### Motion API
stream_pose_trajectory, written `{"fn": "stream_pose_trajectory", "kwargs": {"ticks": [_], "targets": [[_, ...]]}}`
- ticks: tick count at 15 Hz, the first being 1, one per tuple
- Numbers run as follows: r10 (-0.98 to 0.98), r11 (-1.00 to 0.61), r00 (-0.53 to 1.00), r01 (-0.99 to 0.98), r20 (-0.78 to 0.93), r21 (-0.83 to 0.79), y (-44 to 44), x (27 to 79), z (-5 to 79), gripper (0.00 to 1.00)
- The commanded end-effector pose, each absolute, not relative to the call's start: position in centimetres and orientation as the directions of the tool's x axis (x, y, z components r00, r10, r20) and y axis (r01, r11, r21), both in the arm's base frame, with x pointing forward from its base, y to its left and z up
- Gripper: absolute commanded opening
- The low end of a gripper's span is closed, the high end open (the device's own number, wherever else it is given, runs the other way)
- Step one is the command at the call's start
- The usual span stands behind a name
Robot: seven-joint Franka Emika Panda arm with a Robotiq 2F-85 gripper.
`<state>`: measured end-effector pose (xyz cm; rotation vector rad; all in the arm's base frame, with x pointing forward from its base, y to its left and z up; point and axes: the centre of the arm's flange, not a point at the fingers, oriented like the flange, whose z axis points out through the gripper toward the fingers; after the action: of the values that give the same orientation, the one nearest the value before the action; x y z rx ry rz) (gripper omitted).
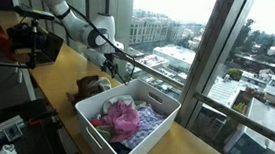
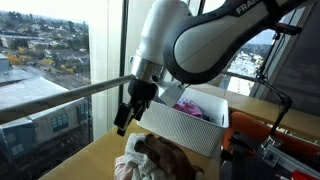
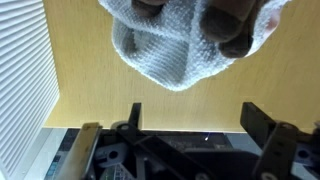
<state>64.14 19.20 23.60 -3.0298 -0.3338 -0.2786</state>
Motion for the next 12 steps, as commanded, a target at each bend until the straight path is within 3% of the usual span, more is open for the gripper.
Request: {"fn": "stream_pose_trajectory", "kwargs": {"ticks": [1, 12], "targets": [[0.196, -0.978, 0.96, 0.205, 0.202, -0.027, 16.9, 64.9, 26.2, 1.0], [0.019, -0.999, 0.96, 0.004, 0.278, 0.054, 1.4, 66.8, 32.3, 1.0]]}}
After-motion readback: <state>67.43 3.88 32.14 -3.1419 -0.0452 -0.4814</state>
